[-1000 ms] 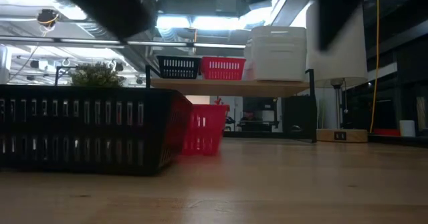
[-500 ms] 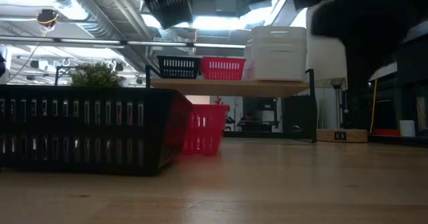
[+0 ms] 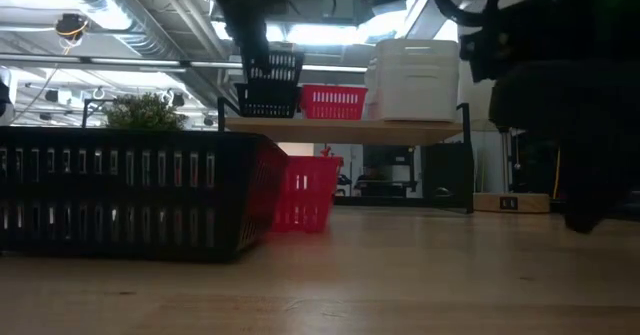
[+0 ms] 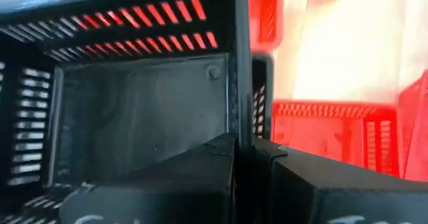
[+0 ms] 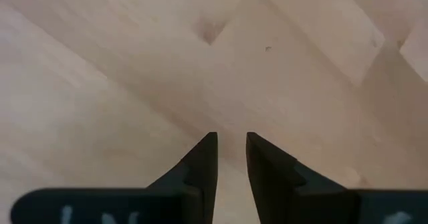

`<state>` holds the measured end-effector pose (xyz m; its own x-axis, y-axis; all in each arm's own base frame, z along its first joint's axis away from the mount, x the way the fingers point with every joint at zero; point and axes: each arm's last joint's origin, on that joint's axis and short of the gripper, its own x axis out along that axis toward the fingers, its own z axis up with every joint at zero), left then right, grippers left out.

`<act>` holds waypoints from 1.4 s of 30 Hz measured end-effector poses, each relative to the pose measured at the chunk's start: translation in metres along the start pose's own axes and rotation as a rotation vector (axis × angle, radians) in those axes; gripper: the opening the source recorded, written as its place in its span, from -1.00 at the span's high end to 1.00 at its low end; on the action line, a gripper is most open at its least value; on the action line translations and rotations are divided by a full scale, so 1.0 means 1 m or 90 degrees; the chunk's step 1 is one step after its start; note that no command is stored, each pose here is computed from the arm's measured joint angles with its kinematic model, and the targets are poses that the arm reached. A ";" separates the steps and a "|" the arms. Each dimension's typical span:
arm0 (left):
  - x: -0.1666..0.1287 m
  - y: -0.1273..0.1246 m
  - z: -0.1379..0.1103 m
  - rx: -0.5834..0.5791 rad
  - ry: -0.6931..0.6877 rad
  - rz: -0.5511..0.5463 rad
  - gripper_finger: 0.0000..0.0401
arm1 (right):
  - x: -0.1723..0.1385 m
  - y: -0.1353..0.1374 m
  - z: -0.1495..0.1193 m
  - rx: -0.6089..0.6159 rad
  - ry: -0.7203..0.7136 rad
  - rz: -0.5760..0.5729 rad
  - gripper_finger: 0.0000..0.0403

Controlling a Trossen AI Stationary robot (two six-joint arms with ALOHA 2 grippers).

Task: Stack baskets on shelf by color
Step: Stack the top black bin on top of the black bin on the shelf

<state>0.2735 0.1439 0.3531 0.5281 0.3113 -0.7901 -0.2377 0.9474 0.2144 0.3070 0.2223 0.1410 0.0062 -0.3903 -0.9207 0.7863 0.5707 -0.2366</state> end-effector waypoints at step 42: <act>-0.044 -0.050 0.021 0.056 0.051 0.054 0.61 | -0.007 0.003 -0.022 0.005 -0.002 0.036 0.60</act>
<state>0.2795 0.0847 0.3892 0.4422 0.3869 -0.8092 -0.2045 0.9219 0.3290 0.2960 0.2425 0.1397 0.0531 -0.3593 -0.9317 0.7892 0.5867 -0.1813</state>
